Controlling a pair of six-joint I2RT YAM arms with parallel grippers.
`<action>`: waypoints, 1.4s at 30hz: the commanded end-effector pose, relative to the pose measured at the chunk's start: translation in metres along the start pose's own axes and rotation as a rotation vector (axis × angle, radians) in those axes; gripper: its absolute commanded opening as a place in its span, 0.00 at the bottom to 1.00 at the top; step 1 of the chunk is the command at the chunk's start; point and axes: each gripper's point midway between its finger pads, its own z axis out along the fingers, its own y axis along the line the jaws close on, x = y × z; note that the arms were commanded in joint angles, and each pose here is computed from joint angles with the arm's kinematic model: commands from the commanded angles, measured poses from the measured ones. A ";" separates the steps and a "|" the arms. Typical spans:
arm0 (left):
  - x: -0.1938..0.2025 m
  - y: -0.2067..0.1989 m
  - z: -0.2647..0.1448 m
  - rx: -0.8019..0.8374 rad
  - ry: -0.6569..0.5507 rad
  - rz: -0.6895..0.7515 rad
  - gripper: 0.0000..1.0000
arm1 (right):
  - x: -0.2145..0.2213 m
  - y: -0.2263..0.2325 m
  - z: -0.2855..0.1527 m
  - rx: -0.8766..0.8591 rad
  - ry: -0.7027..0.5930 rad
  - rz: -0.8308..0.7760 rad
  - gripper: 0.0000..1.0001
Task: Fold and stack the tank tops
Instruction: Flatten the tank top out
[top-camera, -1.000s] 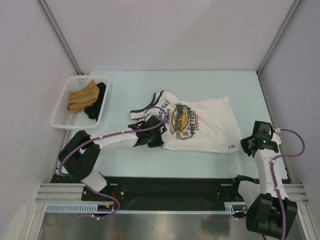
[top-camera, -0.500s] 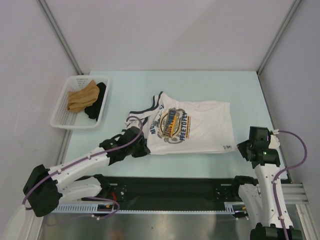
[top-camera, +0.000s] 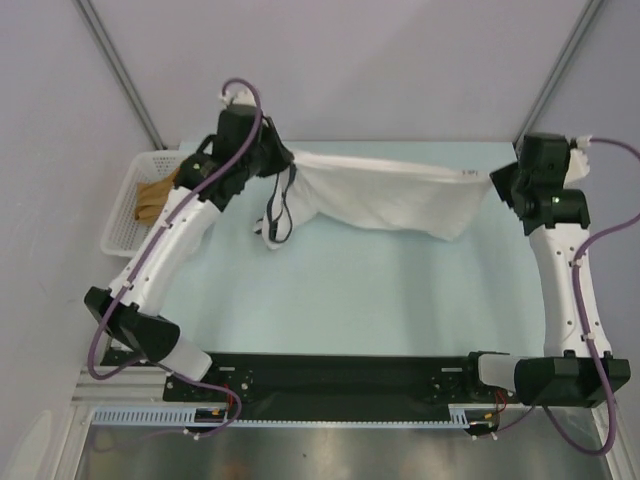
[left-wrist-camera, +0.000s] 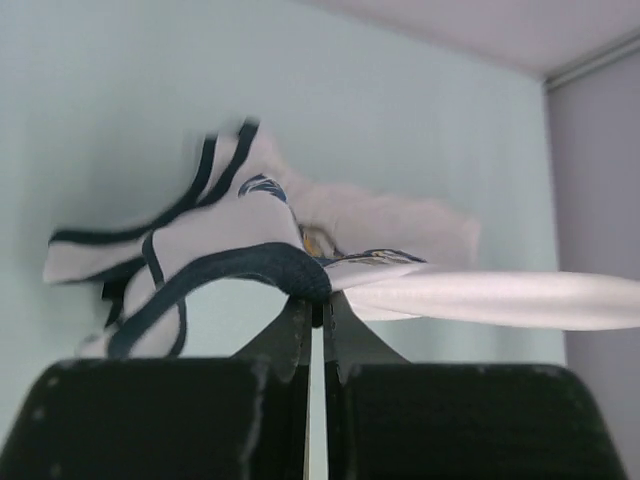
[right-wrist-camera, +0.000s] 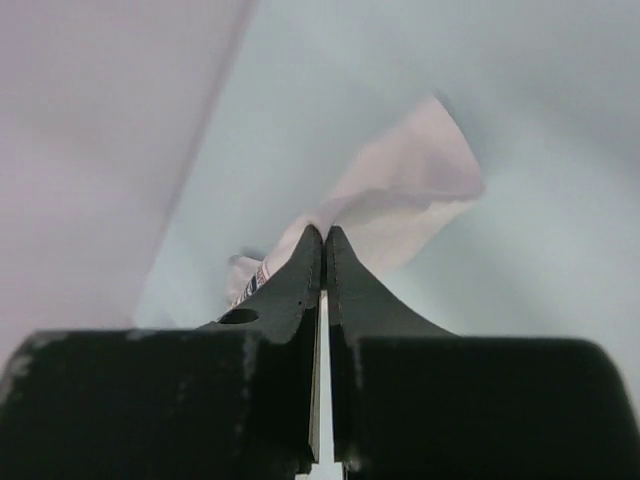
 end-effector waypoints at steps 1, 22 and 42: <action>-0.065 -0.003 -0.061 -0.047 -0.135 0.082 0.00 | -0.063 0.065 -0.054 -0.173 -0.172 0.035 0.00; -0.109 -0.019 -0.320 0.379 -0.615 0.071 0.00 | -0.123 0.080 -0.315 -0.853 -0.527 -0.042 0.00; -0.214 -0.029 -0.109 0.187 -0.487 0.098 0.00 | -0.121 0.209 -0.098 -0.736 -0.229 -0.072 0.00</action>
